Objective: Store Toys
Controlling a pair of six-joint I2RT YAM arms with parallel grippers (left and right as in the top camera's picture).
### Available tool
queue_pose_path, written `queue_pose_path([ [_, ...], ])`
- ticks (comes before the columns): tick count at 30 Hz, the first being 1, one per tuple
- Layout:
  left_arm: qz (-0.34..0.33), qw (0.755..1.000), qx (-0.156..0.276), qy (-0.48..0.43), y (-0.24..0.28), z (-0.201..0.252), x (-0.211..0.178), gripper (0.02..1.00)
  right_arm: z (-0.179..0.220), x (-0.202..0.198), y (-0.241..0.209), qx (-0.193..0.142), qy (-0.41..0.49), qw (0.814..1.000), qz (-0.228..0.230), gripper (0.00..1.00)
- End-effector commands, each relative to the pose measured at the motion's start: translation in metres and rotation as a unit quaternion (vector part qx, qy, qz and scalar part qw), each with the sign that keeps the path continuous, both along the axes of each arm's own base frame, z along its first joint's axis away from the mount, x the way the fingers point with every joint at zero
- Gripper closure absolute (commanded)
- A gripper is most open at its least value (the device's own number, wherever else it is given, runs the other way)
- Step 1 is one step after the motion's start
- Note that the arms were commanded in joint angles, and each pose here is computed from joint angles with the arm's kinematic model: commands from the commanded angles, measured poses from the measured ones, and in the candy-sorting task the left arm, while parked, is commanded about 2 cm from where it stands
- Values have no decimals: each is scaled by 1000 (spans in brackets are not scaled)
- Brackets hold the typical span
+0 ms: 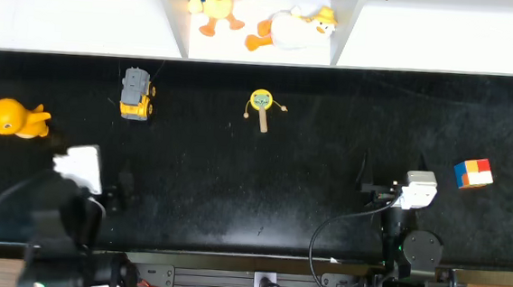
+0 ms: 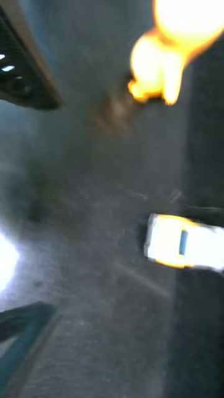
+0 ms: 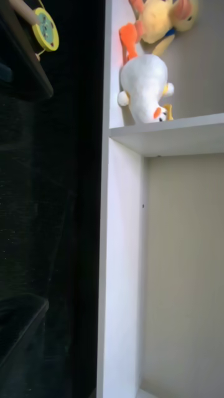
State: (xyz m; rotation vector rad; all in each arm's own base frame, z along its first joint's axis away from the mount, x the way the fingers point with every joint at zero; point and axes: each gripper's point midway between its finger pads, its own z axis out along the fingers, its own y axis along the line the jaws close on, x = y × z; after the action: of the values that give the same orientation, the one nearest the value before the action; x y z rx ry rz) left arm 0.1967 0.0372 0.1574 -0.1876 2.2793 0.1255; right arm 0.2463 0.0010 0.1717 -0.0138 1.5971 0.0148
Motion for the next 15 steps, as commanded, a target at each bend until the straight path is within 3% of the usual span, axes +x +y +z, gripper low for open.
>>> queue_pose_path([
  [1,-62,996,55,39,17,42,20,25,0,0,0,4,-3,1000,0,5],
  [7,-64,997,30,20,54,52,48,25,0,0,0,4,-3,1000,0,5],
  [15,-26,997,-9,-67,119,66,49,23,0,0,0,4,-3,1000,0,5],
])
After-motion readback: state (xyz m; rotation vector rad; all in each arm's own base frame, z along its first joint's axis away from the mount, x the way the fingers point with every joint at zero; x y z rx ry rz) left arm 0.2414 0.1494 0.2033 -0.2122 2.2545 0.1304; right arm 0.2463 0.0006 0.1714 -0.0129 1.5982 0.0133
